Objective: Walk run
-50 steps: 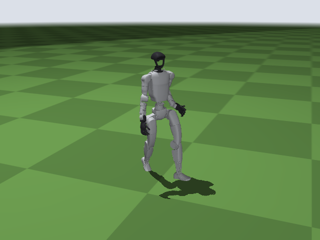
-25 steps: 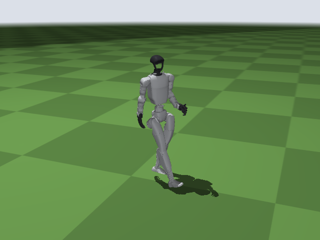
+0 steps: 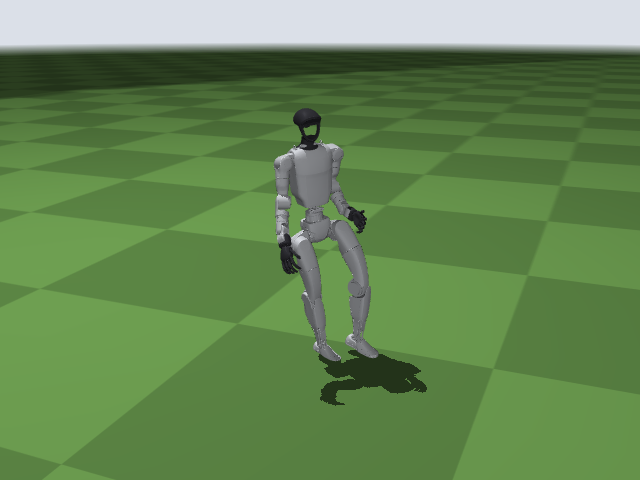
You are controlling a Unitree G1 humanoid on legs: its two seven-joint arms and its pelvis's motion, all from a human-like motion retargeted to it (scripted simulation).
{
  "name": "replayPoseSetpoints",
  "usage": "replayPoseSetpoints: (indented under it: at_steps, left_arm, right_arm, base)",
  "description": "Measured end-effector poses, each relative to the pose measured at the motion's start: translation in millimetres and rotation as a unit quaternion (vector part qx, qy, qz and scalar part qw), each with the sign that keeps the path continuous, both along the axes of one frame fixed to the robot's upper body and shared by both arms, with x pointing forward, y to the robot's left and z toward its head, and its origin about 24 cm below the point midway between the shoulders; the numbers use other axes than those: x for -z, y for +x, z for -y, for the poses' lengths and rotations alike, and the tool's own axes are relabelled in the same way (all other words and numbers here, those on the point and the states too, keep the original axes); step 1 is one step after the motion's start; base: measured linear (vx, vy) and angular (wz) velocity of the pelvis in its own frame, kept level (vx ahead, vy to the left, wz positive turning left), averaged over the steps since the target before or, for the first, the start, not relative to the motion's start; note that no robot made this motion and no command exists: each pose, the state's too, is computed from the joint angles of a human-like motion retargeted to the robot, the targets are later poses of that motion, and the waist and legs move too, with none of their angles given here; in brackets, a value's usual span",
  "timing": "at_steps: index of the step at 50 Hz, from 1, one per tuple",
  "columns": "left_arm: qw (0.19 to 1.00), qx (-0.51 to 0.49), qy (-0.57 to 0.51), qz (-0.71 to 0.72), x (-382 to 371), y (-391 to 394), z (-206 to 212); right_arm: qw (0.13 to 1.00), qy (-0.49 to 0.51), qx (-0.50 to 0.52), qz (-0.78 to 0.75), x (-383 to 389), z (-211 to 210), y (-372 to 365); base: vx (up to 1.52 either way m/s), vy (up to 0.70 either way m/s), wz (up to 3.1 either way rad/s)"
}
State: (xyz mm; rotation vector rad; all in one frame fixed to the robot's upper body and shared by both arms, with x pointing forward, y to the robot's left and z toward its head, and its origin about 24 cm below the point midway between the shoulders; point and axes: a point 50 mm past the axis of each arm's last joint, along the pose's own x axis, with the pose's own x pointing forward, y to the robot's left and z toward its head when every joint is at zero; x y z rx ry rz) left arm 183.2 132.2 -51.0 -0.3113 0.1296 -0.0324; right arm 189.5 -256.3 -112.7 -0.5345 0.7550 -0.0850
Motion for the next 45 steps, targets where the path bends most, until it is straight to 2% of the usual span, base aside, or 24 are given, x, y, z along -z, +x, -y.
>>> replayPoseSetpoints:
  at_steps: [5,10,16,20,25,30,38,45]
  left_arm:
    - [1.0,-0.016,-0.008,-0.016,5.1,-8.6,3.0]
    - [1.0,-0.002,-0.008,-0.028,10.2,-13.9,2.9]
    - [0.999,0.019,0.023,-0.038,15.1,-19.8,-0.7]
    - [0.998,0.015,0.026,-0.052,19.4,-16.9,-6.2]
    - [0.998,0.022,0.045,-0.032,12.9,-2.1,-15.8]
    - [0.996,0.04,0.075,0.006,-0.4,10.6,-18.1]
    - [0.993,0.048,0.092,0.048,-16.1,21.8,-27.7]
    - [0.996,0.046,0.066,0.042,-12.8,20.5,-15.1]
  right_arm:
    - [0.998,-0.027,-0.007,0.05,-16.2,-0.8,25.9]
    - [1.0,0.016,0.004,-0.001,3.5,-13.6,4.9]
    - [0.976,0.052,0.031,-0.21,52.1,-32.7,-101.6]
    - [0.914,0.075,0.077,-0.39,63.5,-53.4,-194.8]
    - [0.834,0.171,0.092,-0.516,57.5,-74.5,-263.8]
    - [0.819,0.24,0.123,-0.507,52.6,-84.0,-288.1]
    - [0.839,0.197,0.191,-0.469,53.0,-92.5,-295.5]
    - [0.843,0.235,0.166,-0.454,57.0,-103.4,-278.5]
  base:
    - [0.79,-0.16,-0.83]
    - [0.81,-0.12,-0.62]
    - [1.01,-0.09,-0.84]
    - [0.93,-0.16,0.2]
    - [0.76,-0.19,-0.59]
    - [0.71,-0.12,0.39]
    - [0.68,-0.24,-0.23]
    - [0.82,-0.33,-0.03]
